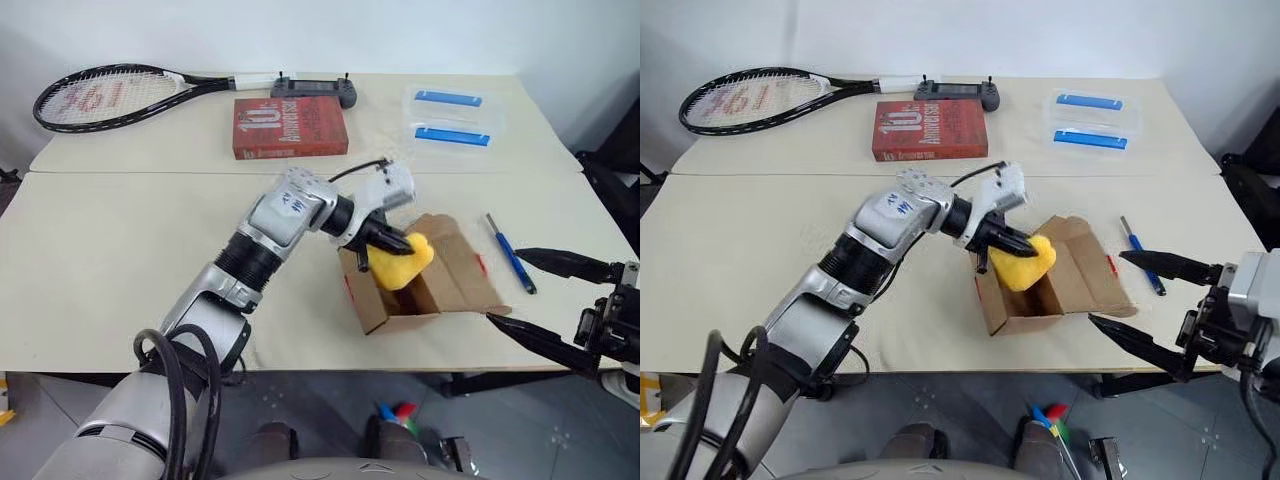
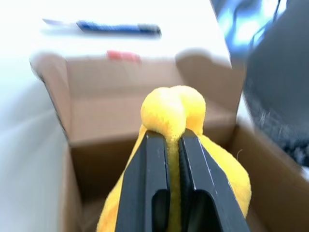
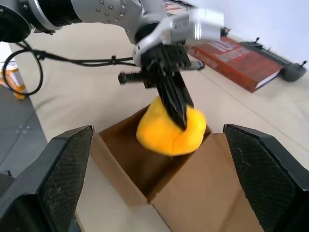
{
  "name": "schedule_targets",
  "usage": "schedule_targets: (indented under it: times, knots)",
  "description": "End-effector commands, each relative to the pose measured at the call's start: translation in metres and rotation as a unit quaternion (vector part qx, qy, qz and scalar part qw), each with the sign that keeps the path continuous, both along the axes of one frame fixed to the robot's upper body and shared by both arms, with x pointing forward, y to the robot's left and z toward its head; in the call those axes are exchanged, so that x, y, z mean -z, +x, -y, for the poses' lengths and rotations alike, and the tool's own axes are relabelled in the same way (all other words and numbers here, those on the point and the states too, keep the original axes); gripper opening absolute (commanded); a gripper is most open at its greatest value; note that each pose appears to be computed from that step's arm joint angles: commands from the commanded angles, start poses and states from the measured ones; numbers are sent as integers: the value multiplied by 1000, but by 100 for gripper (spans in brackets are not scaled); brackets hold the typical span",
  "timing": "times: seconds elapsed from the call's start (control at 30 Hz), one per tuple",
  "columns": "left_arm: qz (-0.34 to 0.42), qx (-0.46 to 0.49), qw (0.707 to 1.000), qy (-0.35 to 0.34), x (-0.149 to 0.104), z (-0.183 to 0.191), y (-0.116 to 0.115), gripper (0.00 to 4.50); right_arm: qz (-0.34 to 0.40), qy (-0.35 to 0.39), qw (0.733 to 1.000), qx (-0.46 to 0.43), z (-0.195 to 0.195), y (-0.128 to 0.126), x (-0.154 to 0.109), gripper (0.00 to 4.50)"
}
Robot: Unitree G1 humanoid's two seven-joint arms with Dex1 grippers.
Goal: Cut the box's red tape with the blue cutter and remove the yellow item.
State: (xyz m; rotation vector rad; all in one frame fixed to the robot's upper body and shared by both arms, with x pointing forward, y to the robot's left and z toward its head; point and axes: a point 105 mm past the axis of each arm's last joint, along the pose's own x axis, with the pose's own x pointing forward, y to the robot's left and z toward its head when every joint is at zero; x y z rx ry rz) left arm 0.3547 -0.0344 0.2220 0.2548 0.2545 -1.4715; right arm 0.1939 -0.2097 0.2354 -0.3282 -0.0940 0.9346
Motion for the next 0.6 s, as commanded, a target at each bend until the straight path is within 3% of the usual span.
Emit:
schedule_targets:
  times: [0.03,0.1,0.17,0.23,0.4,0.5,0.6]
  knots:
    - [-2,-16,985,-172,-49,-34,5,1,15,16,1000,-20,-8,2,-6,450]
    - [-4,-24,968,-250,-66,-68,3,1,18,32,999,-38,-16,5,-7,450]
    - [-7,-57,962,-266,-65,-95,4,1,23,45,997,-51,-22,9,-9,450]
    - [33,-157,951,-263,-48,-154,10,1,33,73,993,-82,-36,14,-11,450]
    - [96,-315,913,-241,-17,-243,-5,1,14,112,983,-145,-58,19,-9,450]
    - [117,-446,872,-165,26,-319,-40,1,18,129,975,-181,-74,32,-3,450]
    - [73,-487,854,-168,50,-340,-70,1,29,119,970,-210,-86,43,8,450]
